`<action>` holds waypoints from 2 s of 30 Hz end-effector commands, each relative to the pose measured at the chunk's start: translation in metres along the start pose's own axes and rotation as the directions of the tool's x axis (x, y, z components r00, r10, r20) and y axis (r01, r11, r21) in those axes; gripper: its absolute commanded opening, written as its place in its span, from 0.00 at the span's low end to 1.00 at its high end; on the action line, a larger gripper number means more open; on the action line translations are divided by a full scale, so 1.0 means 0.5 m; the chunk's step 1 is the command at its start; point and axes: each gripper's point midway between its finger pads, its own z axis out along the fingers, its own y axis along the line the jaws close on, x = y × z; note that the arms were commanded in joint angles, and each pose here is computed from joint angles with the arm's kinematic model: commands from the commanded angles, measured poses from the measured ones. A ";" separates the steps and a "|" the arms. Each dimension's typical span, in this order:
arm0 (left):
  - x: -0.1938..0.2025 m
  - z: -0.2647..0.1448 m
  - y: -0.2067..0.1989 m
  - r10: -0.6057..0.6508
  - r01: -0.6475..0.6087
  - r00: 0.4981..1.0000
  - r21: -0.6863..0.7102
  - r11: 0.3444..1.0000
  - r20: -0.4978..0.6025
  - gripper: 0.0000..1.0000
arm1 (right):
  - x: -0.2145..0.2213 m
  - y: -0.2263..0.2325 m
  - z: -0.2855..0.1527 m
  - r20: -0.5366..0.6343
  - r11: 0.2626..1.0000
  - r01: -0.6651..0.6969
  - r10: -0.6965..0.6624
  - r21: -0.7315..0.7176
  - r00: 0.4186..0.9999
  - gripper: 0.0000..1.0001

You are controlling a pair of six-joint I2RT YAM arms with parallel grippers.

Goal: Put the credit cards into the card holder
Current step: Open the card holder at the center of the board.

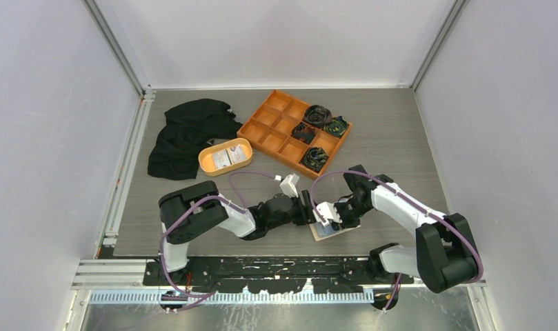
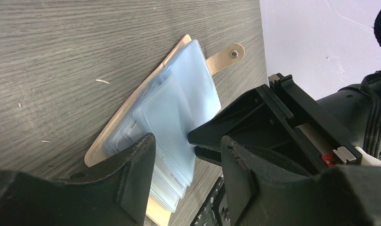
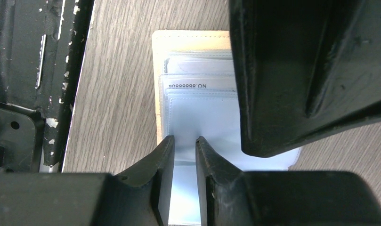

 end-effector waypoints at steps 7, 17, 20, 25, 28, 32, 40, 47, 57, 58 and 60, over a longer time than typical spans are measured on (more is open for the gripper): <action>0.017 0.018 0.038 -0.002 0.001 1.000 -0.082 0.997 -0.005 0.55 | -0.026 -0.020 -0.048 0.005 0.998 -0.040 0.039 0.056 0.999 0.43; 0.017 0.033 0.031 0.011 -0.012 1.000 -0.070 0.997 -0.009 0.55 | 0.090 -0.066 -0.157 -0.001 0.888 -0.338 0.356 0.311 0.934 0.43; 0.019 0.039 0.025 0.015 -0.016 1.000 -0.055 0.998 -0.017 0.55 | 0.126 -0.069 -0.150 -0.012 0.851 -0.422 0.448 0.312 0.894 0.42; 0.022 0.052 0.002 0.028 -0.028 0.999 -0.008 1.000 -0.032 0.55 | 0.162 -0.066 -0.129 -0.029 0.816 -0.506 0.534 0.278 0.845 0.42; 0.024 0.061 -0.015 0.037 -0.036 0.999 0.030 0.999 -0.039 0.55 | 0.160 -0.059 -0.116 -0.009 0.810 -0.535 0.553 0.239 0.833 0.42; 0.022 0.078 -0.044 0.049 -0.045 0.998 0.093 0.995 -0.037 0.56 | 0.142 -0.058 -0.116 0.039 0.803 -0.562 0.566 0.201 0.823 0.42; 0.036 0.114 -0.079 0.073 -0.059 0.994 0.173 0.983 -0.076 0.56 | 0.124 -0.071 -0.149 0.184 0.728 -0.661 0.635 0.184 0.750 0.41; 0.021 0.131 -0.110 0.087 -0.068 0.994 0.237 0.969 -0.073 0.57 | 0.124 -0.081 -0.178 0.254 0.665 -0.718 0.672 0.205 0.695 0.42; -0.002 0.155 -0.125 0.038 -0.022 0.998 0.272 0.962 -0.052 0.57 | 0.058 -0.042 -0.204 0.311 0.795 -0.590 0.531 0.139 0.788 0.49; -0.005 0.154 -0.121 0.026 -0.013 0.999 0.269 0.963 -0.046 0.57 | 0.050 -0.035 -0.206 0.320 0.819 -0.554 0.491 0.148 0.811 0.52; -0.013 0.151 -0.112 -0.002 0.010 0.999 0.265 0.964 -0.032 0.57 | 0.044 -0.029 -0.208 0.320 0.842 -0.506 0.436 0.185 0.841 0.56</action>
